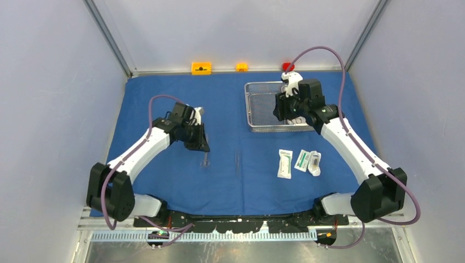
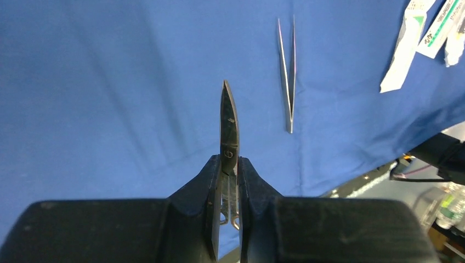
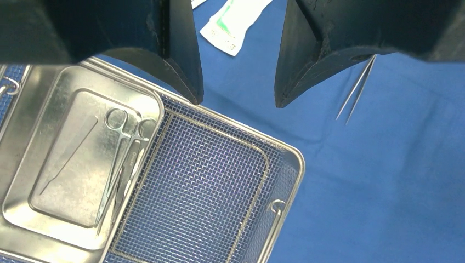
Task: Open and lay out the surgical kit
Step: Place the medical item in the surgical kit.
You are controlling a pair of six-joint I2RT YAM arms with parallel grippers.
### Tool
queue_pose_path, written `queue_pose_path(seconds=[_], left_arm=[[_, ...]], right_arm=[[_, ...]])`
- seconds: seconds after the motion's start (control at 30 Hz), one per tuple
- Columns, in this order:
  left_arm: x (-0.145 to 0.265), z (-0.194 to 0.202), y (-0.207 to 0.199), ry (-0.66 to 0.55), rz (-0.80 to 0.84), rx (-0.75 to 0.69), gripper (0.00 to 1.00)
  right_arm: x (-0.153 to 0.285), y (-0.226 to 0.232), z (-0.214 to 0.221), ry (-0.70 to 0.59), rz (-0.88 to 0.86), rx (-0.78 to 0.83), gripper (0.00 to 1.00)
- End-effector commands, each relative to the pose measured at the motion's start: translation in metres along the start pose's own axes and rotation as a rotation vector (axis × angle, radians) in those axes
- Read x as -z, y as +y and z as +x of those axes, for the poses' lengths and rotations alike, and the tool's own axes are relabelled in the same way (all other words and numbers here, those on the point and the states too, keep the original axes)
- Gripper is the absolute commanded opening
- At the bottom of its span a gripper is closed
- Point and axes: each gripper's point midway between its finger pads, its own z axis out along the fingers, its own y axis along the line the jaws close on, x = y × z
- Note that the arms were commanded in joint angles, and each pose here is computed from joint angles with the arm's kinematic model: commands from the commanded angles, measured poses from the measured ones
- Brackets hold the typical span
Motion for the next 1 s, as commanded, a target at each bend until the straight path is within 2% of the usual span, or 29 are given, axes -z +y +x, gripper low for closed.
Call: queue_pose_path(seconds=[0.0, 0.37, 0.63, 0.97], left_arm=[[0.015, -0.003, 0.022, -0.065, -0.088, -0.069, 0.0], [0.012, 0.016, 0.062, -0.011, -0.195, -0.028, 0.0], [0.005, 0.014, 0.084, 0.017, -0.263, -0.012, 0.0], [-0.01, 0.011, 0.092, 0.039, -0.269, 0.0, 0.0]], right_arm=[[0.017, 0.002, -0.02, -0.105, -0.008, 0.037, 0.56], [0.023, 0.011, -0.004, -0.112, -0.055, 0.027, 0.56], [0.021, 0.014, 0.002, -0.123, -0.073, 0.02, 0.56], [0.018, 0.012, 0.005, -0.111, -0.074, 0.033, 0.56]])
